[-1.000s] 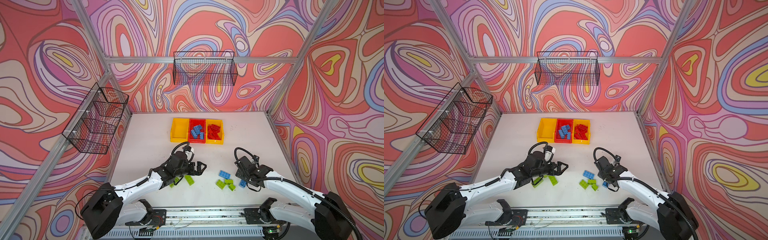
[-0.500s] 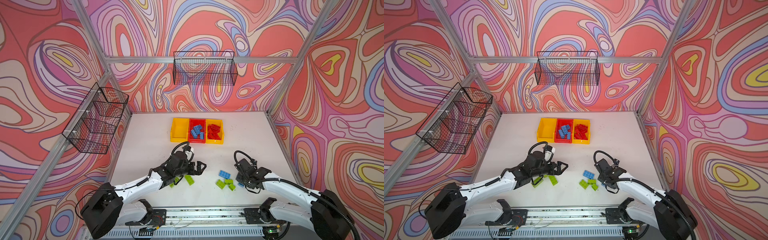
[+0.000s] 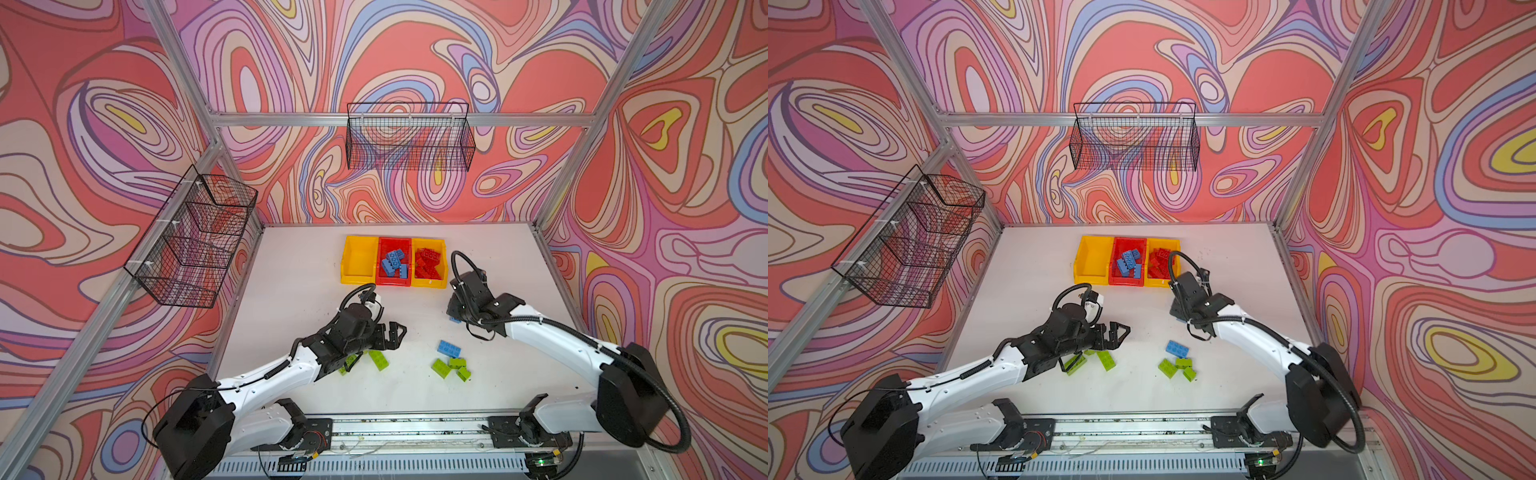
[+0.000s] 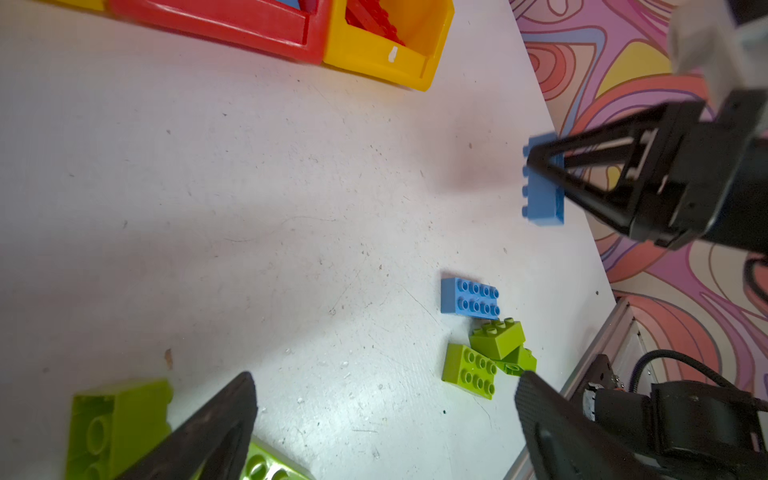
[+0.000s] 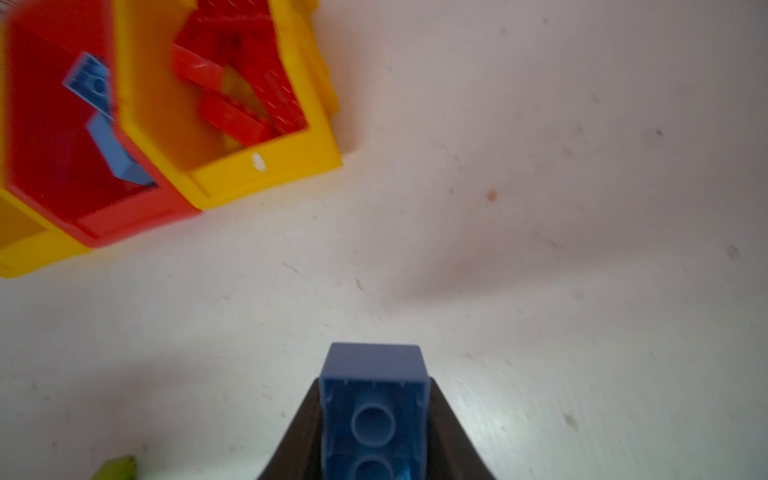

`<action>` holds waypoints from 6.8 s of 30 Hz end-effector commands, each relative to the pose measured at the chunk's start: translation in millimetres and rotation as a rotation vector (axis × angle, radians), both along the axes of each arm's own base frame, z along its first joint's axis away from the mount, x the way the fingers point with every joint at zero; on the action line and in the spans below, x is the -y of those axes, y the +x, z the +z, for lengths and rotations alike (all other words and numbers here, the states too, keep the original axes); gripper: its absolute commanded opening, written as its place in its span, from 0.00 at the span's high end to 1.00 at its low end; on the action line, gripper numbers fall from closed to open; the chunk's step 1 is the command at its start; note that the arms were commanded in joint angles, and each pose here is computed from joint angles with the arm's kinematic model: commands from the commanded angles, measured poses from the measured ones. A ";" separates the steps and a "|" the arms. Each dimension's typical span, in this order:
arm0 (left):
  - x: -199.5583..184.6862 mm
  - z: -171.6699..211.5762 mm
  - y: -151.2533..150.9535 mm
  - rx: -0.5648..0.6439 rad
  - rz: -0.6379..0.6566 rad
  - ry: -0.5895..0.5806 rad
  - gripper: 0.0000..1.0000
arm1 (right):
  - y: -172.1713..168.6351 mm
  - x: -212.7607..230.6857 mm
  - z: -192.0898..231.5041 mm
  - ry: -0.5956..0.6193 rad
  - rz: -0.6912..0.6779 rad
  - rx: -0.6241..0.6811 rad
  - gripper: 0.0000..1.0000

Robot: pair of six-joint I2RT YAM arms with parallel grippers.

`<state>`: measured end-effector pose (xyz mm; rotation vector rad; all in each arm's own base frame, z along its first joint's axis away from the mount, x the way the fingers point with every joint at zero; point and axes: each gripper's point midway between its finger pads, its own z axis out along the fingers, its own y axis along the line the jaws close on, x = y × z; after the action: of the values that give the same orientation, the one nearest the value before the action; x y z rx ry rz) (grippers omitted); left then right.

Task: Sort the legos into containers by color
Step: 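Carry the light blue brick into the red bin and open the right gripper, then lower the right gripper onto a light blue brick beside green bricks and grasp, then carry the light blue brick into the red bin and open the right gripper, then grasp a lime green brick with the left gripper while the right gripper withdraws, then carry the lime green brick into the empty yellow bin and open the left gripper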

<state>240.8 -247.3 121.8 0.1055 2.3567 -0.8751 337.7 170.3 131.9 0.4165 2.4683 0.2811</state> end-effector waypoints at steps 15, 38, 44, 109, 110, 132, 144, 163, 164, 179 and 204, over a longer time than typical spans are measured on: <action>-76.7 6.5 2.4 0.053 0.261 0.161 0.00 | 217.0 -156.8 9.7 -0.077 0.326 0.183 0.65; -40.9 22.0 -0.7 0.054 0.110 0.007 0.00 | 39.2 -45.4 23.4 -0.149 0.258 0.086 0.18; -24.9 7.3 -4.7 0.010 0.066 -0.036 0.00 | -39.7 -12.9 -22.4 -0.139 0.232 -0.053 0.17; -101.0 -16.2 -16.7 0.007 0.284 0.292 0.00 | 90.6 -137.1 -4.1 -0.287 0.464 0.120 0.73; -105.0 -20.2 -16.6 -0.001 0.289 0.315 0.00 | 105.1 -140.8 -3.1 -0.285 0.462 0.131 0.73; -77.5 -28.5 6.6 -0.086 0.192 0.324 0.09 | 149.6 -157.4 67.8 -0.055 0.544 0.310 0.11; -65.2 -57.4 12.1 -0.162 0.145 0.376 0.22 | 37.3 -86.1 60.8 -0.001 0.471 0.243 0.07; -86.4 -95.3 7.9 -0.303 0.195 0.574 0.77 | 3.8 -61.9 56.4 0.020 0.456 0.268 0.08; -87.6 -95.5 8.5 -0.307 0.195 0.590 0.82 | 2.7 -60.5 56.0 0.020 0.455 0.269 0.07; -85.7 -68.9 33.6 -0.261 0.212 0.671 0.91 | -22.3 -41.9 68.3 0.038 0.442 0.304 0.07; -85.5 3.7 229.2 -0.029 0.319 0.692 0.84 | -47.7 -26.0 74.0 0.066 0.434 0.307 0.07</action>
<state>451.4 -167.5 130.1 -0.0511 2.5058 0.0687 295.9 201.8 211.2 -0.1501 2.2058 0.5760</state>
